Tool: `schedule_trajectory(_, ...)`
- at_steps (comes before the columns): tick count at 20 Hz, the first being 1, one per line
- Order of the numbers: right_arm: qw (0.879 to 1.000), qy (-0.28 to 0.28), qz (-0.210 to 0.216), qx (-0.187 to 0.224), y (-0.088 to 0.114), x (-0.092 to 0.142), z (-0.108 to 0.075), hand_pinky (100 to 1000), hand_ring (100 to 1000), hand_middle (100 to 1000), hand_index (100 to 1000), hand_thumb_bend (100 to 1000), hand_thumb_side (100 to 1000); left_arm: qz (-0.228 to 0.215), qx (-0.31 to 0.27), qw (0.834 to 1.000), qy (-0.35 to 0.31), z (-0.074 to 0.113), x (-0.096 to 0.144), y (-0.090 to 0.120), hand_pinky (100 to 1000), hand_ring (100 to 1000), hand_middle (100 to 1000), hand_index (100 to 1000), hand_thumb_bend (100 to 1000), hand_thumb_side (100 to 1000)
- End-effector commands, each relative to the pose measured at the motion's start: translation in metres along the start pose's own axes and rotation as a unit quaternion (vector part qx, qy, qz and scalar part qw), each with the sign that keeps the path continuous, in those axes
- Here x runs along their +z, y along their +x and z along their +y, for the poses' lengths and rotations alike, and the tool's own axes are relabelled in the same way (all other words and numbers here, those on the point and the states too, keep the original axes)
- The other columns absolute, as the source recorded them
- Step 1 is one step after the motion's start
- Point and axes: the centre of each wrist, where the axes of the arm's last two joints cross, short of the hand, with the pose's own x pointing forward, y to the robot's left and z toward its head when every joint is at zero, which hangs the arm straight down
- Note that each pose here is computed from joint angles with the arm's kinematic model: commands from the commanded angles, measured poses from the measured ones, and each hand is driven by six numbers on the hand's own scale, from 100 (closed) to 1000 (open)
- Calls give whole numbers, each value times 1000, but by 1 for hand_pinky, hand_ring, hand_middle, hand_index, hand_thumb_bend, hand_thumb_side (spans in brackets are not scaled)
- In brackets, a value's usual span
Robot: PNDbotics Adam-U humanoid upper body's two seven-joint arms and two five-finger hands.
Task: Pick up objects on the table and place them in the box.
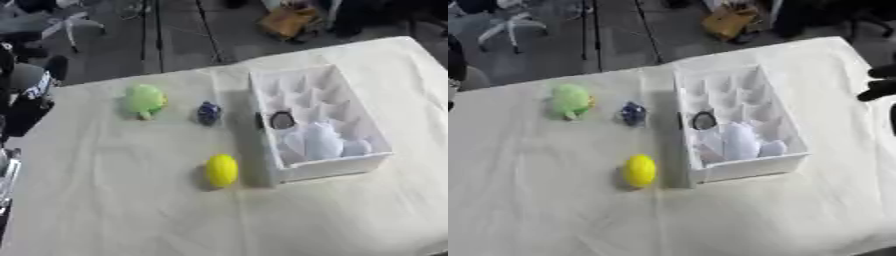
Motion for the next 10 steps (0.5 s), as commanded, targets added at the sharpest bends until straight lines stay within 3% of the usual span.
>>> schedule_trajectory(1,1000,-1,-16,13,7,-6,-6,761,614,722,913,331,762,-15,-7,1000,1,8,-5,6,867,718,781,822,610,669)
schedule_trajectory(10,1000,-1,-16,15,7,-6,-7,761,613,722,913,330,762,-17,-7,1000,-15,8,-4,6,871,722,783,825,610,674)
